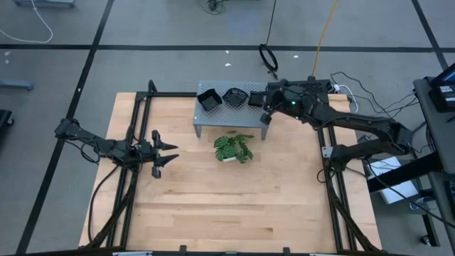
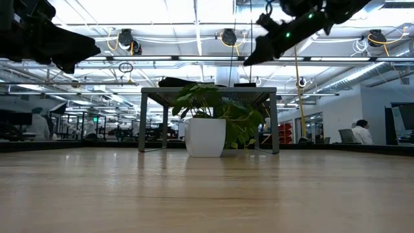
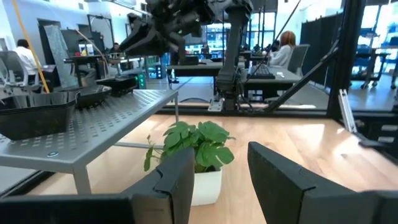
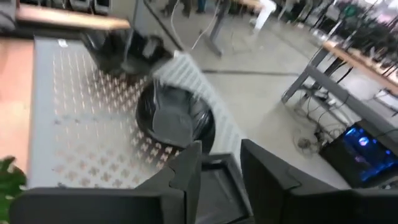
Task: Pick & Place Mini shaped plates
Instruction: Return to Home Position
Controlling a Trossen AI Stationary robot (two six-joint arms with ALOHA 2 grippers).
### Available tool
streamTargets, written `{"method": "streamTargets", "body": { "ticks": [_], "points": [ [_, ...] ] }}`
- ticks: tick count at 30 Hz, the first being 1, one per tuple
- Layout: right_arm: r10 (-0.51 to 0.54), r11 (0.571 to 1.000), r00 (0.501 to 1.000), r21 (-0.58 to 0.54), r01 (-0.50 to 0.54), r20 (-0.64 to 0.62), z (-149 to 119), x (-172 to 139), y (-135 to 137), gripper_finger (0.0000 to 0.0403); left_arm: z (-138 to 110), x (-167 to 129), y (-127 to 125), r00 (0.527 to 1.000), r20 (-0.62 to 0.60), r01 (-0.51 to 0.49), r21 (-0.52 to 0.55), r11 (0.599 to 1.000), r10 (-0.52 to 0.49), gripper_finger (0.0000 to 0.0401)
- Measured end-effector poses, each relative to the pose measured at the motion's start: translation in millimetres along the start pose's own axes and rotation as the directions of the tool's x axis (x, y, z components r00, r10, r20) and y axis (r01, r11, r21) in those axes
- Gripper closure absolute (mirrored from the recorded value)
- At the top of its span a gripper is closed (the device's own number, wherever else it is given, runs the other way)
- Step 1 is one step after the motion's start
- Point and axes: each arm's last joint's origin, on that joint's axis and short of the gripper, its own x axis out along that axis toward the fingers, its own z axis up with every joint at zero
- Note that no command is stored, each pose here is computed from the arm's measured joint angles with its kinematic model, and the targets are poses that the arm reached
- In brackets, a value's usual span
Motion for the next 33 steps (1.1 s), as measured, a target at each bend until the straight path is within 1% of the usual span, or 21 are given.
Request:
{"method": "streamTargets", "body": {
  "ticks": [3,5,10,14,18,23,29,33],
  "points": [
    [-0.003,1.0,0.998,0.006,0.002,0.065,12.0,-19.9,-2.4,0.0295,1.6,0.0,0.1,1.0,0.015,0.0,-0.033,0.999,0.001,0.0249],
    [-0.002,1.0,0.994,0.01,0.001,0.109,19.4,-35.6,-4.3,0.0293,2.1,0.0,0.1,1.0,0.019,0.0,-0.034,0.999,0.001,0.0249],
    [-0.011,1.0,0.987,0.019,0.008,0.162,27.7,-79.0,-13.9,0.0296,1.8,0.0,0.1,1.0,0.017,0.0,-0.029,1.0,0.001,0.0249],
    [-0.009,1.0,0.989,0.029,0.005,0.147,23.4,-113.4,-20.9,0.0297,1.5,0.0,0.1,1.0,0.015,0.0,-0.028,1.0,0.001,0.0249],
    [-0.005,0.993,0.991,0.121,-0.011,0.132,15.5,-144.4,-25.9,0.0297,-0.3,0.0,0.0,1.0,-0.002,0.0,-0.018,1.0,0.0,0.0249],
    [0.002,0.975,0.994,0.22,-0.026,0.108,3.5,-173.5,-29.2,0.0298,-0.5,0.0,0.0,1.0,-0.005,0.0,-0.017,1.0,0.0,0.0249],
    [-0.062,0.951,0.991,0.308,0.024,0.115,-5.5,-197.4,-34.0,0.0298,-0.5,0.0,0.0,1.0,-0.005,0.0,-0.017,1.0,-0.001,0.0249],
    [-0.08,0.944,0.99,0.329,0.039,0.114,-18.7,-201.7,-31.6,0.0298,-0.5,0.0,0.0,1.0,-0.005,0.001,-0.017,1.0,-0.001,0.0249]
  ]
}}
